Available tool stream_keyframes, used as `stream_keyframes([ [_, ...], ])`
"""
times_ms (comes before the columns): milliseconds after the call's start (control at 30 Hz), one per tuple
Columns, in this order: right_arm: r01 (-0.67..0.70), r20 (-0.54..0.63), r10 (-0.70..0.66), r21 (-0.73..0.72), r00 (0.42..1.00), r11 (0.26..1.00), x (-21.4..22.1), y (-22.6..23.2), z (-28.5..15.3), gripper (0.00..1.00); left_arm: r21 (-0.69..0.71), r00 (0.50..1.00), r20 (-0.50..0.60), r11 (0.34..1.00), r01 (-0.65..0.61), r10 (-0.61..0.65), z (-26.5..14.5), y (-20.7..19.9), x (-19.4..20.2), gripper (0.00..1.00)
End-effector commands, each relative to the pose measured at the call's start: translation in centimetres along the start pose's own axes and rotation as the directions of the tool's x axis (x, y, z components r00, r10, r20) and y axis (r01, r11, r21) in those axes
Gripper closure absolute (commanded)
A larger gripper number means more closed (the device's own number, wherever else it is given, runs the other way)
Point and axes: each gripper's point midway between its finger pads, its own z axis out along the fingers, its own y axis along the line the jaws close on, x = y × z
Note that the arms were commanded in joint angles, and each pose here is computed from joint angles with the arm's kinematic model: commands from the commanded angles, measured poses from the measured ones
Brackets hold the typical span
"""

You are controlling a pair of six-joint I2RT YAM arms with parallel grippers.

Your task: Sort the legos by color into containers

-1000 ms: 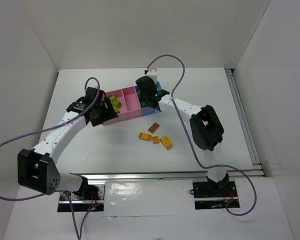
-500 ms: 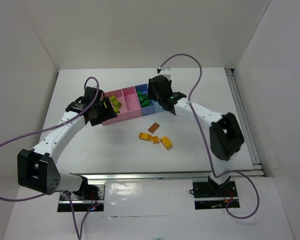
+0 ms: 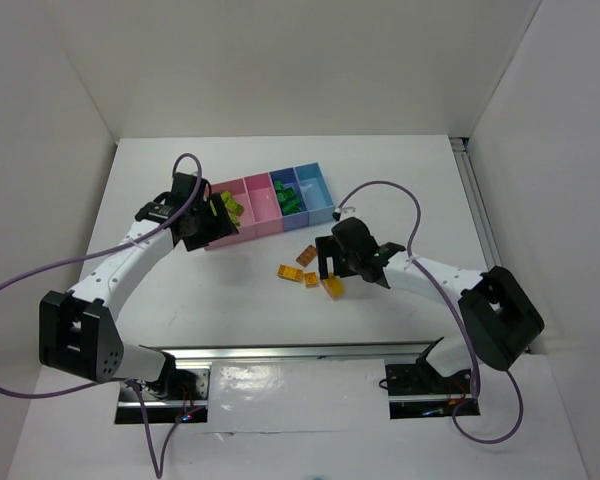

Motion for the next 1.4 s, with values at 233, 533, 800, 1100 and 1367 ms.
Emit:
stream_keyframes([
  [233,0.072,-0.134,-0.093,-0.154,0.987,0.986,4.5,2.5,-0.3,0.22,0.035,1.000,-0.014,0.999,-0.024,0.025,0.4,-0.8,0.2,0.19],
  [533,0.087,-0.156,-0.097,-0.073,0.983,0.994,4.9,2.1,-0.5,0.44,0.035,1.000,-0.014,0.999,-0.024,0.025,0.7,-0.8,0.1,0.19],
  [800,0.073,-0.025,-0.072,0.024,0.997,0.997,-0.6,2.0,-2.3,0.67,0.032,0.999,-0.034,0.999,-0.035,0.036,1.5,-0.5,0.8,0.19],
  [1100,0.105,0.154,-0.088,-0.104,0.984,0.989,-12.6,9.1,-1.1,0.67,-0.044,1.000,-0.008,0.999,-0.027,0.026,1.3,1.3,0.9,0.17],
  [1367,0.137,0.212,-0.110,-0.117,0.971,0.984,-19.0,14.2,5.8,0.64,-0.093,0.998,0.052,0.995,0.030,-0.025,-0.5,3.2,-0.2,0.17],
])
